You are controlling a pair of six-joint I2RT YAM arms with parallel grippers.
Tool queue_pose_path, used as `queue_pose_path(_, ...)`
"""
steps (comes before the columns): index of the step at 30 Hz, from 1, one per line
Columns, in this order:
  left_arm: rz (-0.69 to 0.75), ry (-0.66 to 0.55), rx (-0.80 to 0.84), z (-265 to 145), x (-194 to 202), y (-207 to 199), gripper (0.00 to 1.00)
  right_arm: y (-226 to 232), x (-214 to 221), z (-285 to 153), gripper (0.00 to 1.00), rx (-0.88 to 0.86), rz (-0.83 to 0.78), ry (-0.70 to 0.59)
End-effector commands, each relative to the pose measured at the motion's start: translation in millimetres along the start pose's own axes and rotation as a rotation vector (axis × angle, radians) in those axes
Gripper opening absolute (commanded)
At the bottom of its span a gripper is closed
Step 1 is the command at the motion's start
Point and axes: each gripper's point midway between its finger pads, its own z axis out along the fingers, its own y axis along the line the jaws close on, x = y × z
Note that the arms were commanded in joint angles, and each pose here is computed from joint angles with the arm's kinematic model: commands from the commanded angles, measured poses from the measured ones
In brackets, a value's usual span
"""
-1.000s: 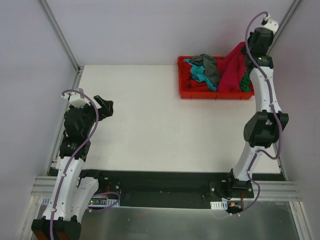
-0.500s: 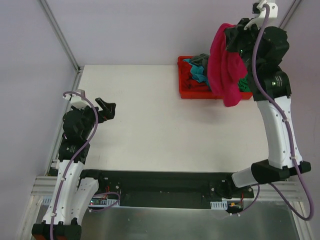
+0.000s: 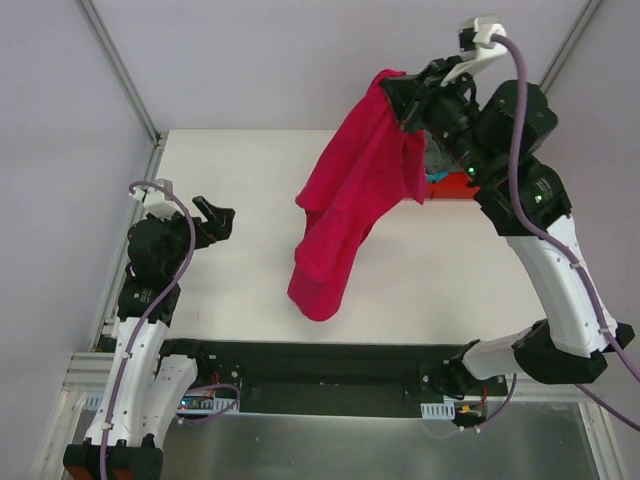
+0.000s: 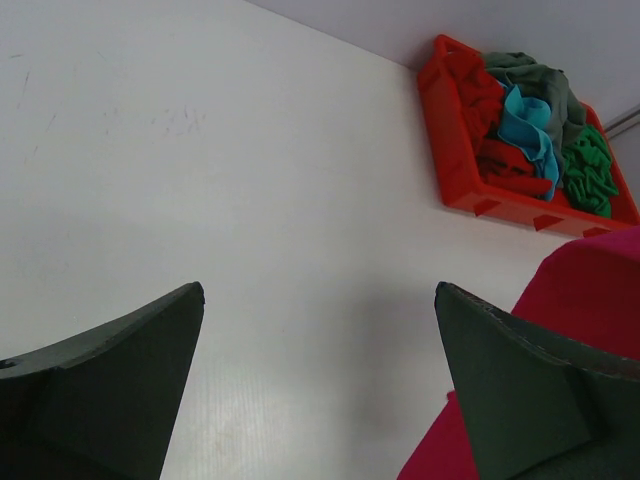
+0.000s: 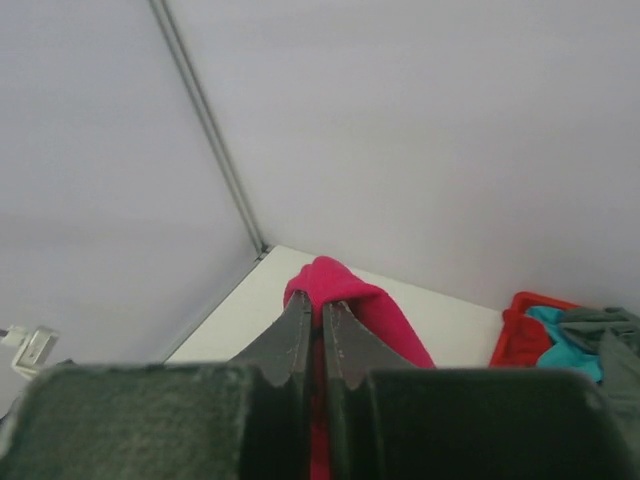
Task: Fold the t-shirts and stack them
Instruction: Move the tshirt to the center of the board
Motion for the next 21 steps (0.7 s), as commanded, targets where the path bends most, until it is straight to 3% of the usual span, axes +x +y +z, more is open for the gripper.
queue_pose_path(1,-0.012,-0.008,0.007,-1,-5,-4,0.99,9,6,10,0.01,0.058,0.060,-0.021)
queue_pose_path(7,-0.011,-0.012,-0.027,1,-5,3,0.99,-34,98,5,0.01,0.280,0.100,0.125)
queue_pose_path(13,-0.030,0.038,-0.033,10,3,5,0.99,-139,177,-45,0.01,0.716,-0.026,0.229)
queue_pose_path(17,-0.044,0.119,0.015,20,15,-3,0.99,-200,237,-85,0.06,0.930,-0.005,0.346)
queue_pose_path(21,-0.092,0.275,0.138,25,45,-20,0.99,-249,275,-109,0.13,1.070,0.042,0.420)
